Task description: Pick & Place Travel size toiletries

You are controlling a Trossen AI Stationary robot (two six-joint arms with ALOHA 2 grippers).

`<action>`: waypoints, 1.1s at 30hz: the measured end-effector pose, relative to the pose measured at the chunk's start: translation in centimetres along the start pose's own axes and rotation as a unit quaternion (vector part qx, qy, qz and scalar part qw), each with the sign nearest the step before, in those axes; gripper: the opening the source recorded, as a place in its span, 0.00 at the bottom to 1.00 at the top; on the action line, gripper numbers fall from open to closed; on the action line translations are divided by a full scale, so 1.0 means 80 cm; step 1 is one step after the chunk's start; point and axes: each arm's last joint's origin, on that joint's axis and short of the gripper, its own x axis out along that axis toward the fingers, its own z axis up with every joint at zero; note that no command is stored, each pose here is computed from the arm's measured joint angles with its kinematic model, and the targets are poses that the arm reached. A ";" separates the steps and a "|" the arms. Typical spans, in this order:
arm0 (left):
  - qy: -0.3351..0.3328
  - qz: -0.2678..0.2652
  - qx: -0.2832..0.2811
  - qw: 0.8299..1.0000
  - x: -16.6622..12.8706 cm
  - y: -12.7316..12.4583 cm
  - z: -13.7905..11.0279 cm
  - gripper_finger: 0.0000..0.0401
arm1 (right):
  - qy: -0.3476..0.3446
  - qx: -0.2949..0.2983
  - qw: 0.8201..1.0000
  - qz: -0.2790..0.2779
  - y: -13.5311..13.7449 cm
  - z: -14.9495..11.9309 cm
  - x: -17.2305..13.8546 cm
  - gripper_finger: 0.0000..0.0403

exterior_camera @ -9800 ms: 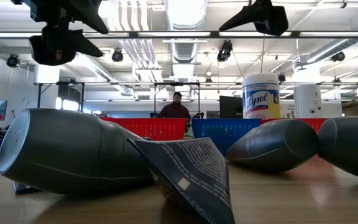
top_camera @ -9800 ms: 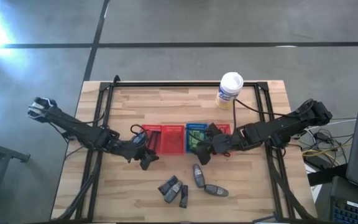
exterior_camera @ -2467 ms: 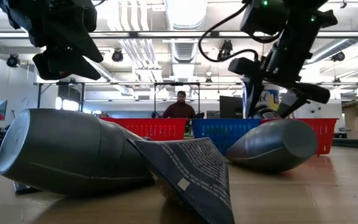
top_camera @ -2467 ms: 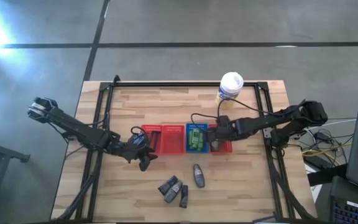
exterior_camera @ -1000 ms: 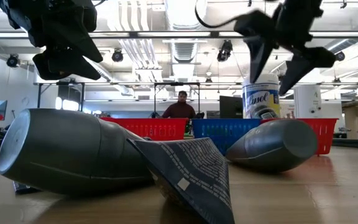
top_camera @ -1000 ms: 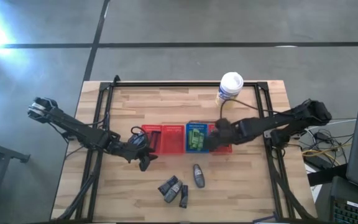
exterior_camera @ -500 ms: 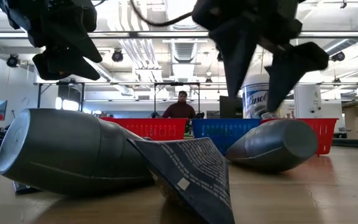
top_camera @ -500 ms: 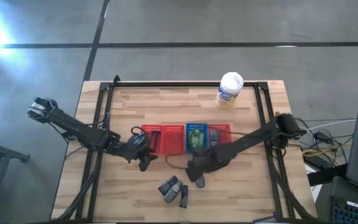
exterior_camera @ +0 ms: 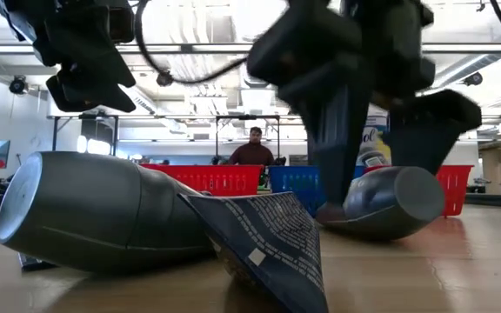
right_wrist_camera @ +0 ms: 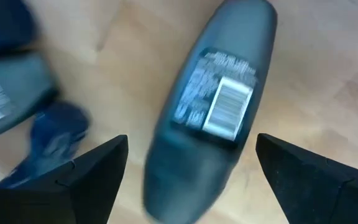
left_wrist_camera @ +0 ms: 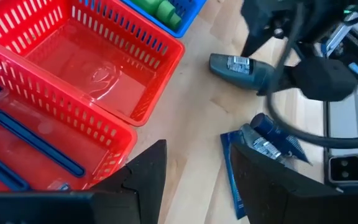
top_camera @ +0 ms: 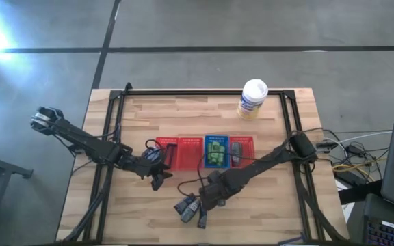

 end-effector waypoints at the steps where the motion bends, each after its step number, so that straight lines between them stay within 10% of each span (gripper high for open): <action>1: 0.001 0.001 0.004 1.000 0.000 0.000 0.000 0.45 | 0.002 -0.002 1.000 -0.004 -0.001 0.000 0.004 0.87; 12: 0.005 0.005 0.023 1.000 0.000 0.001 -0.001 0.45 | -0.008 -0.018 1.000 -0.014 -0.003 0.001 0.011 0.50; 20: 0.005 0.005 0.018 1.000 0.000 0.001 -0.001 0.45 | -0.103 -0.004 0.995 0.014 -0.015 -0.009 -0.066 0.50; 27: 0.005 0.005 0.014 1.000 0.000 0.001 -0.001 0.45 | -0.229 0.116 0.966 -0.001 -0.091 -0.001 -0.160 0.50; 33: 0.005 0.005 0.010 1.000 0.000 0.001 -0.001 0.45 | -0.233 0.192 0.953 -0.013 -0.160 0.017 -0.141 0.51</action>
